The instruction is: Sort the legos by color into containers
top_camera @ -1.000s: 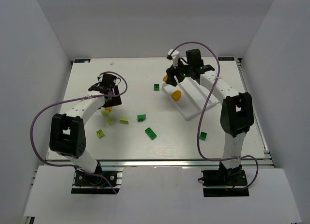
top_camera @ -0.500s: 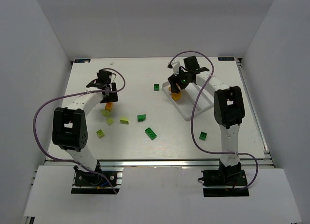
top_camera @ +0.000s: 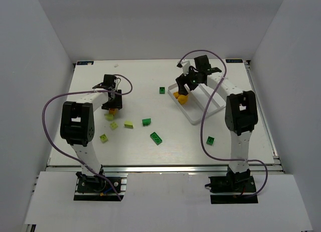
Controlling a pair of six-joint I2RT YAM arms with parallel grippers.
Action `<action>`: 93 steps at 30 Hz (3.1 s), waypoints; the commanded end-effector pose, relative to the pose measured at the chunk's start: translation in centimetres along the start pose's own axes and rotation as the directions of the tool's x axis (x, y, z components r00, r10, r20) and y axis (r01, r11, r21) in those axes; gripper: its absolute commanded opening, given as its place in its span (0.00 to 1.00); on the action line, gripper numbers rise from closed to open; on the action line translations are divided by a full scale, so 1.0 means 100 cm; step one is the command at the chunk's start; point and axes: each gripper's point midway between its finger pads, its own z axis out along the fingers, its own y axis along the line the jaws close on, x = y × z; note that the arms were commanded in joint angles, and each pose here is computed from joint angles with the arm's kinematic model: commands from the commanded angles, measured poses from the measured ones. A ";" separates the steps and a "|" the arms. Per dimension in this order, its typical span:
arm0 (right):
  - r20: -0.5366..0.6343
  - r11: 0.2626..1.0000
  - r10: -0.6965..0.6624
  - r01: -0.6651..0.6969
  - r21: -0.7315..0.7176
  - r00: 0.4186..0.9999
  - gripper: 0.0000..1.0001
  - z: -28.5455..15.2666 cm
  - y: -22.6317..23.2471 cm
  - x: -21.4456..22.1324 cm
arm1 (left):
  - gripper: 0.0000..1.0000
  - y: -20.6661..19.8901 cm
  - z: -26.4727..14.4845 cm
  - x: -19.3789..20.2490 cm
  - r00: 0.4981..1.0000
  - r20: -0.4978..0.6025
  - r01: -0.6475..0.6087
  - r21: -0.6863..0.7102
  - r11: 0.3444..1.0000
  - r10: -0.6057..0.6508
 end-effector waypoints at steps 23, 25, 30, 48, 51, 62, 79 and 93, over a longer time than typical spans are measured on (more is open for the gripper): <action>0.264 0.999 -0.018 0.004 0.054 0.964 0.11 -0.126 0.017 -0.021 | 0.23 -0.210 -0.146 -0.106 0.957 0.239 -0.120 0.840 0.529 -0.162; 0.251 0.998 0.033 -0.043 0.036 0.967 0.00 -0.127 0.019 -0.014 | 0.23 -0.240 -0.154 -0.103 0.967 0.207 -0.119 0.882 0.456 -0.148; 0.279 0.995 0.054 -0.076 0.068 0.959 0.00 -0.140 0.017 -0.005 | 0.23 -0.318 -0.157 -0.099 0.980 0.175 -0.128 0.923 0.363 -0.099; 0.287 0.993 0.071 -0.095 0.070 0.955 0.17 -0.161 0.013 0.014 | 0.63 -0.411 -0.135 -0.049 0.983 0.137 -0.176 0.888 0.424 0.122; 0.295 0.999 -0.003 0.017 -0.045 0.955 0.40 -0.162 0.031 0.008 | 0.68 -0.412 -0.139 -0.052 0.982 0.145 -0.182 0.892 0.414 0.118; 0.150 0.873 -0.344 0.375 -0.312 0.927 0.73 -0.174 0.105 0.096 | 0.22 -0.357 -0.189 -0.096 0.975 0.224 -0.182 0.820 0.543 -0.011; -0.331 0.988 -0.143 0.118 -0.095 0.933 0.83 -0.152 0.119 0.225 | 0.80 -0.206 -0.225 0.035 0.984 0.082 0.055 0.709 0.703 -0.160; -0.380 0.985 -0.166 0.134 -0.109 0.910 0.41 -0.133 0.129 0.243 | 0.82 -0.196 -0.184 0.055 0.954 -0.025 0.250 0.618 0.745 -0.299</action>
